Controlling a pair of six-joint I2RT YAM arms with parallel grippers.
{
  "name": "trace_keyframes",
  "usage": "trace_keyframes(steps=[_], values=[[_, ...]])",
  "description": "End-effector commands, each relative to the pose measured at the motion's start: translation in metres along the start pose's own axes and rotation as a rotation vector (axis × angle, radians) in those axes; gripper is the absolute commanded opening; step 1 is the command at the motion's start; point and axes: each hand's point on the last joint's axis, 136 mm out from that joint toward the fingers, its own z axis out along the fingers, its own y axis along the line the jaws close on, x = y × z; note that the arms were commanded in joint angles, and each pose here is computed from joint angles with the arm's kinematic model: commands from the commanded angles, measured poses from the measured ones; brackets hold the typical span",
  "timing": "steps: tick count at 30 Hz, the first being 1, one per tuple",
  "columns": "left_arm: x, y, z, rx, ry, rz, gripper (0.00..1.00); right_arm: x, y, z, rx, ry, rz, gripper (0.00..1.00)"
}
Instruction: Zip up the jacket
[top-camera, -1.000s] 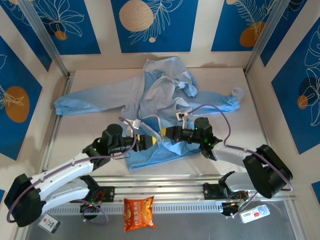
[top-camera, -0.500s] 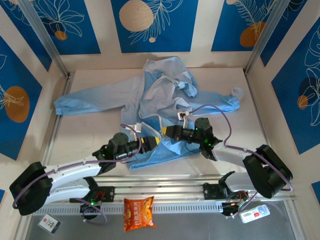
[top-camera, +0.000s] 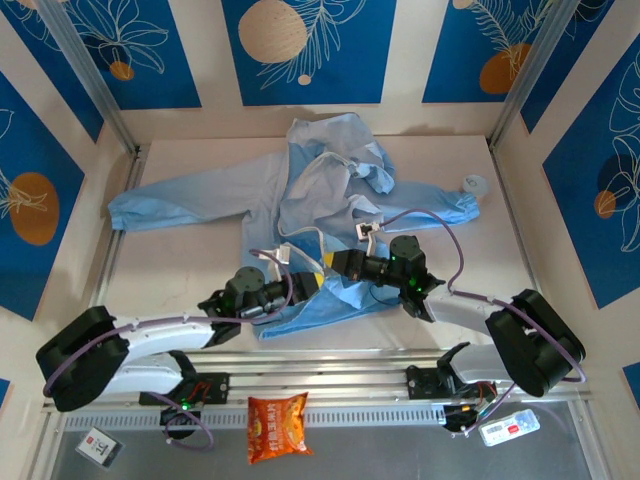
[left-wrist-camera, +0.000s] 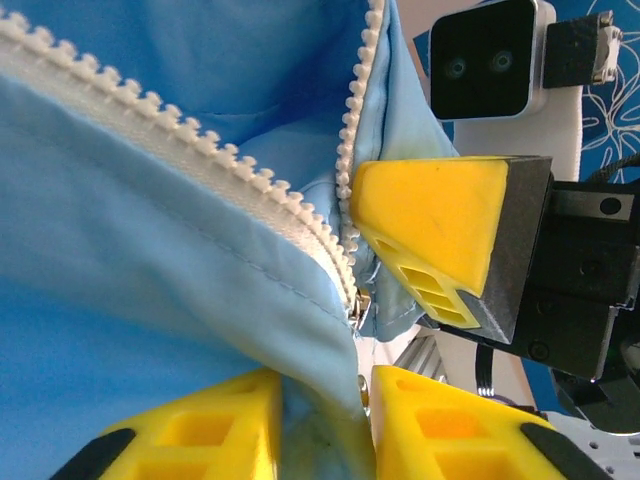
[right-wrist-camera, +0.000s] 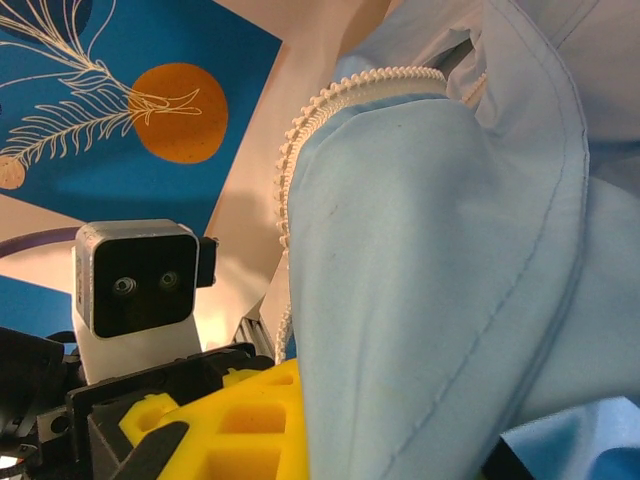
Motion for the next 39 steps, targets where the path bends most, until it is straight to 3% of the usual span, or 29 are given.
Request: trace_keyframes(steps=[1,3,13,23,31,32,36,39], values=[[0.0,-0.005,-0.002,0.03,-0.02,0.007,0.14,-0.007,0.003,-0.002,-0.008,-0.041,-0.011,0.0],[0.0,-0.003,-0.002,0.026,-0.02,0.013,0.0,-0.007,0.004,-0.002,-0.009,-0.04,-0.011,0.0],[0.012,0.011,-0.017,0.001,0.157,0.006,0.0,-0.006,0.005,-0.004,-0.037,0.005,-0.01,0.0],[0.028,0.003,-0.025,0.081,0.369,0.003,0.0,0.0,0.013,0.009,-0.128,0.115,0.013,0.0],[0.039,0.014,-0.03,0.06,0.413,-0.05,0.0,0.006,0.013,0.019,-0.146,0.169,0.012,0.0],[0.038,0.017,-0.031,0.045,0.408,-0.049,0.0,0.008,0.013,0.021,-0.147,0.188,0.017,0.02],[0.032,0.026,-0.037,0.002,0.406,-0.069,0.0,0.014,0.016,0.017,-0.117,0.238,-0.011,0.42],[0.032,0.025,-0.041,0.004,0.448,-0.076,0.0,0.015,0.024,0.006,-0.068,0.262,-0.09,0.53]])
